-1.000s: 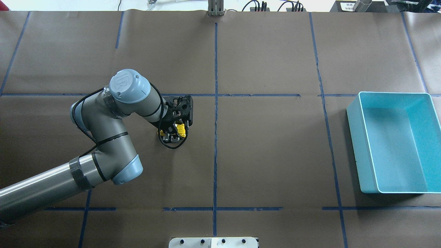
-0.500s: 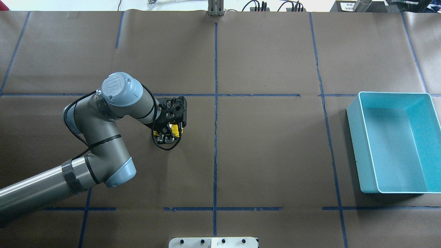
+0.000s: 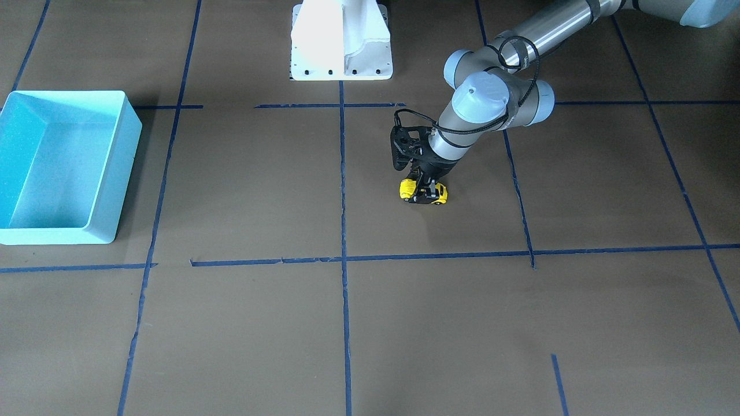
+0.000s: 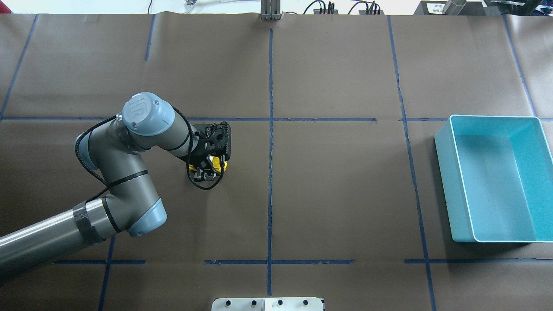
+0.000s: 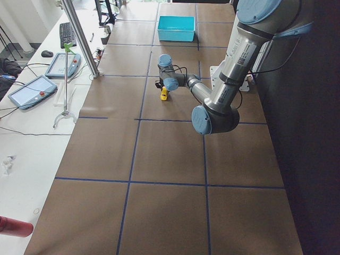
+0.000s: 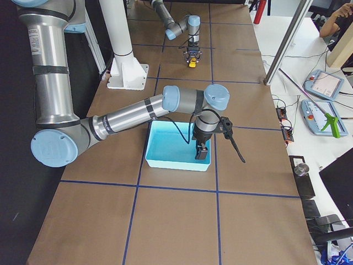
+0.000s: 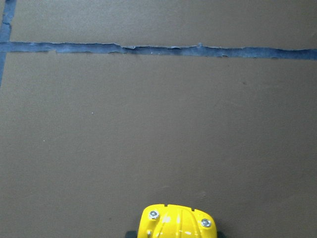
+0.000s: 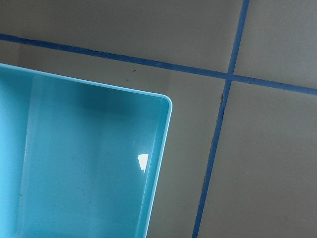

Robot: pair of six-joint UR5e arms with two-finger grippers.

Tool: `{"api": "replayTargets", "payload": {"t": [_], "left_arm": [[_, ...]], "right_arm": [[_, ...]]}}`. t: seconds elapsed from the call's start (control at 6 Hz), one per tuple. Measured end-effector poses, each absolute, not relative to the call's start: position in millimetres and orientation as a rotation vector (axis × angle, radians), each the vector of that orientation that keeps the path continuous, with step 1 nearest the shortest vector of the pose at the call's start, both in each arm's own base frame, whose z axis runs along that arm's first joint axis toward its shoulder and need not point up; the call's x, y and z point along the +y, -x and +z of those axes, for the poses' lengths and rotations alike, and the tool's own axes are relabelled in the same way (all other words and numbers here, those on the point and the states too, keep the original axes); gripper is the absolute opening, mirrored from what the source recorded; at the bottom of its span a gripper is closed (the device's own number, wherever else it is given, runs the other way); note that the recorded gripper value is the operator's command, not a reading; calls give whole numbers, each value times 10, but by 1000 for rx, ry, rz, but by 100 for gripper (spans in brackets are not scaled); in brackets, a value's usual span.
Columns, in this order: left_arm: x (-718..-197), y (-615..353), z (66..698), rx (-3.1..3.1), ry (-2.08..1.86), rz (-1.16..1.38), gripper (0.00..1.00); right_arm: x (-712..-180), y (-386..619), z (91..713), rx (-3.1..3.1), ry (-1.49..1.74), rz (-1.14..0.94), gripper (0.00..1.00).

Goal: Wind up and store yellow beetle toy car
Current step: 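Drag the pressed car backward toward the robot with the left gripper, then release the car and raise the left arm away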

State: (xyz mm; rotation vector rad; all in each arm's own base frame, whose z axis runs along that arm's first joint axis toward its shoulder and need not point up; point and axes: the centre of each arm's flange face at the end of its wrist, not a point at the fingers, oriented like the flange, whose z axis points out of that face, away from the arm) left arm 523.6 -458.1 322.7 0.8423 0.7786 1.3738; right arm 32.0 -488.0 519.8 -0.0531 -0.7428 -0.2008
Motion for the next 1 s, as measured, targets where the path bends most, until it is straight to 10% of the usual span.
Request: {"api": "replayTargets", "payload": {"t": [0.17, 0.5, 1.0], "left_arm": [[-4557, -5197, 3274, 778, -848, 1373, 2], [-4533, -5189, 3292, 778, -851, 1375, 99], [-4494, -5245, 3346, 773, -832, 1383, 100]], "right_arm": [[-4881, -318, 5197, -744, 53, -201, 100], [-4926, -314, 5141, -745, 42, -204, 100], [-4952, -312, 5114, -745, 38, -205, 100]]}}
